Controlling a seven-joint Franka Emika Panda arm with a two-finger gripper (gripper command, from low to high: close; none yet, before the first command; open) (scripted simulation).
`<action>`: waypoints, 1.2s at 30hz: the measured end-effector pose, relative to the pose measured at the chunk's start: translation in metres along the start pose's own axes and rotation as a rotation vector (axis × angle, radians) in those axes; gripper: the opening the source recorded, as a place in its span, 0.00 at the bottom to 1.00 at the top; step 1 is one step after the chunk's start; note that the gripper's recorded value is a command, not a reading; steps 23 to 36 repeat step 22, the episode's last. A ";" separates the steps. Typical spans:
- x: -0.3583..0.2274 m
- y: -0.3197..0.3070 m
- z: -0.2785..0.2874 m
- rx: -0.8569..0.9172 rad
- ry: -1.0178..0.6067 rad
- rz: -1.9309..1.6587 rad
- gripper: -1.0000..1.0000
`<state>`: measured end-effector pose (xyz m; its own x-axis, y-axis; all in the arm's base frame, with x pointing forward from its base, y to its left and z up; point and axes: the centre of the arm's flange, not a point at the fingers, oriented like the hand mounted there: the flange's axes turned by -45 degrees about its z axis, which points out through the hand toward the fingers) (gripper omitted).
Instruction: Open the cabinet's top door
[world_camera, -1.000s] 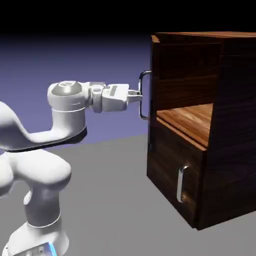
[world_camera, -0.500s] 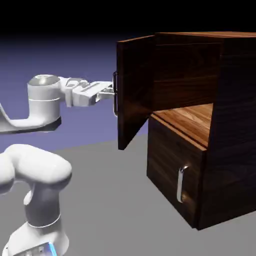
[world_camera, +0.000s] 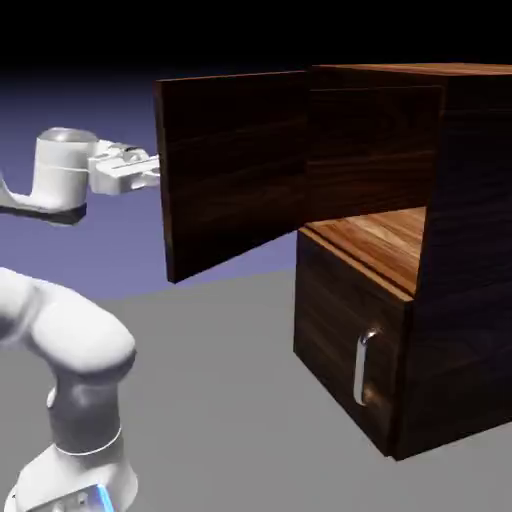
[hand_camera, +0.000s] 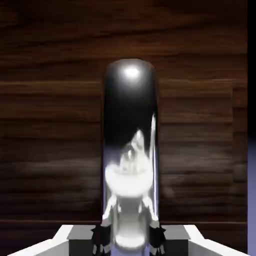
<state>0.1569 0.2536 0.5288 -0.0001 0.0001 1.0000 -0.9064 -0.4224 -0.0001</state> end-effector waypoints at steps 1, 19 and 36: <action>0.000 -0.004 -0.008 -0.025 0.000 0.000 0.00; 0.000 -0.065 -0.100 -0.326 0.000 0.000 0.00; 0.000 -0.075 -0.111 -0.367 0.000 0.000 0.00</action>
